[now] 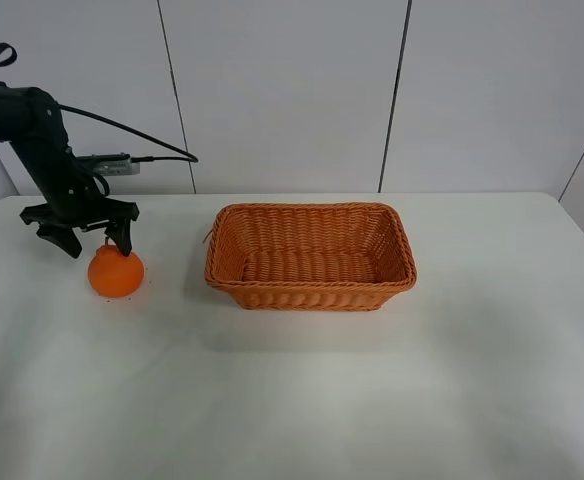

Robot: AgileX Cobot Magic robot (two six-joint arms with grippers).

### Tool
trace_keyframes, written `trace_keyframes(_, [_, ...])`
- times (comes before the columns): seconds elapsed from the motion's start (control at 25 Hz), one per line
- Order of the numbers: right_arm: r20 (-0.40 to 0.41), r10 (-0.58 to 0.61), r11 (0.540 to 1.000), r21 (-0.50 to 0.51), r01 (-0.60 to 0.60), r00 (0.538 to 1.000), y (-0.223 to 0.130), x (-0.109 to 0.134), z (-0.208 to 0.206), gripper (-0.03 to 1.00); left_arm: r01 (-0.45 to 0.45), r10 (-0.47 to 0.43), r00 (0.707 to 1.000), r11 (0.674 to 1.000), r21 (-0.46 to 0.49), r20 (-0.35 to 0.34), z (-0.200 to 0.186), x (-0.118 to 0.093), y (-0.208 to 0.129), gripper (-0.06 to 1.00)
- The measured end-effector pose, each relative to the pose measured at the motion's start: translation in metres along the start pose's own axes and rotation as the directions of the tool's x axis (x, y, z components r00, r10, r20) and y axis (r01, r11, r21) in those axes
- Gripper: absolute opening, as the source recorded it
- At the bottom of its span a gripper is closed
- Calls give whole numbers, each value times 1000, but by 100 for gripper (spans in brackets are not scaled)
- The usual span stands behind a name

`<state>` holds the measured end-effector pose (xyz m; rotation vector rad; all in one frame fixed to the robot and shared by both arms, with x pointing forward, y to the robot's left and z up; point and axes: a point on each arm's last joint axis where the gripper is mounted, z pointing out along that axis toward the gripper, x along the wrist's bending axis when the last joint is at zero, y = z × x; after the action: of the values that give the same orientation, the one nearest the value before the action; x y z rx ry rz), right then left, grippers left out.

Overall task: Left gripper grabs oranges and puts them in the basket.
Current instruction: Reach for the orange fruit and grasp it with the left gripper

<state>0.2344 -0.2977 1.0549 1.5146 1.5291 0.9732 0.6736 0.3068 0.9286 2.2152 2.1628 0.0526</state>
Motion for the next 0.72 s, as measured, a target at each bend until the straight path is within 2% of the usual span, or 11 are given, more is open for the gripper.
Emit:
trace_keyframes(0.2, [0, 0, 1000, 0, 0, 1000, 0, 0, 0, 69, -14, 12, 999, 999, 33, 44, 22, -4, 2, 87])
trace_keyframes(0.44, [0, 0, 1000, 0, 0, 1000, 0, 0, 0, 69, -19, 17, 999, 998, 59, 46, 39, -3, 2, 81])
trace_keyframes(0.52, [0, 0, 1000, 0, 0, 1000, 0, 0, 0, 69, -18, 16, 999, 998, 60, 46, 39, -3, 2, 68])
trace_keyframes(0.64, [0, 0, 1000, 0, 0, 1000, 0, 0, 0, 69, -19, 16, 999, 997, 71, 45, 39, -3, 1, 37])
trace_keyframes(0.72, [0, 0, 1000, 0, 0, 1000, 0, 0, 0, 69, -26, 24, 999, 997, 76, 31, 37, -2, 0, 30])
